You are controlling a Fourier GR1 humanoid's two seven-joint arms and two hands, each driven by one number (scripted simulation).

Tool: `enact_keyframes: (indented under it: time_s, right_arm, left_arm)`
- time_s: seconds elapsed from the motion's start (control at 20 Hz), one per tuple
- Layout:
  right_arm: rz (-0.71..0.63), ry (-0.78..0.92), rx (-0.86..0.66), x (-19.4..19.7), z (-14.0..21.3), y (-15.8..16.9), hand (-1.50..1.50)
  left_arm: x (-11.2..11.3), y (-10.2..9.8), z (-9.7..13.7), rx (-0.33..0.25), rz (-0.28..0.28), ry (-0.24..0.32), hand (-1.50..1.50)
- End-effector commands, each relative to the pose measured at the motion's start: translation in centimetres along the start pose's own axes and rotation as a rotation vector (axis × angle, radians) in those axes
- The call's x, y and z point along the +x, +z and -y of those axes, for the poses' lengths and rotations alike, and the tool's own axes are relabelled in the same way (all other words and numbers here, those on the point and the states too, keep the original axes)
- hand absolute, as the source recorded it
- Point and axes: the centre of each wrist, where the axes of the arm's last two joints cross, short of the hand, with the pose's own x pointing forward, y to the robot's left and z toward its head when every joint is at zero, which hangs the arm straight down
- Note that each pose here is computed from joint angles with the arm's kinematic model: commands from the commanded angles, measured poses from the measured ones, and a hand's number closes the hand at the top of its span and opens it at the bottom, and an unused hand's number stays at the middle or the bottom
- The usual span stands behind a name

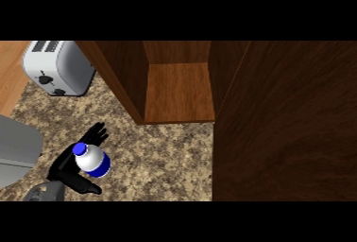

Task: Pick up the bottled water, place it into the cabinet and close the cabinet

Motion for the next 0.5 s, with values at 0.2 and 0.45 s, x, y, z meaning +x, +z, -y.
enact_keyframes:
  time_s: [0.2,0.45]
  right_arm:
    - [0.039,0.058,0.02,2.3,-0.2,0.2,-1.5]
    - [0.049,0.057,-0.002,3.5,-0.6,0.2,-1.5]
  left_arm:
    - [-3.1,0.8,0.7,-0.059,0.092,0.103,1.5]
    - [-3.6,0.2,1.8,-0.073,0.121,-0.081,1.5]
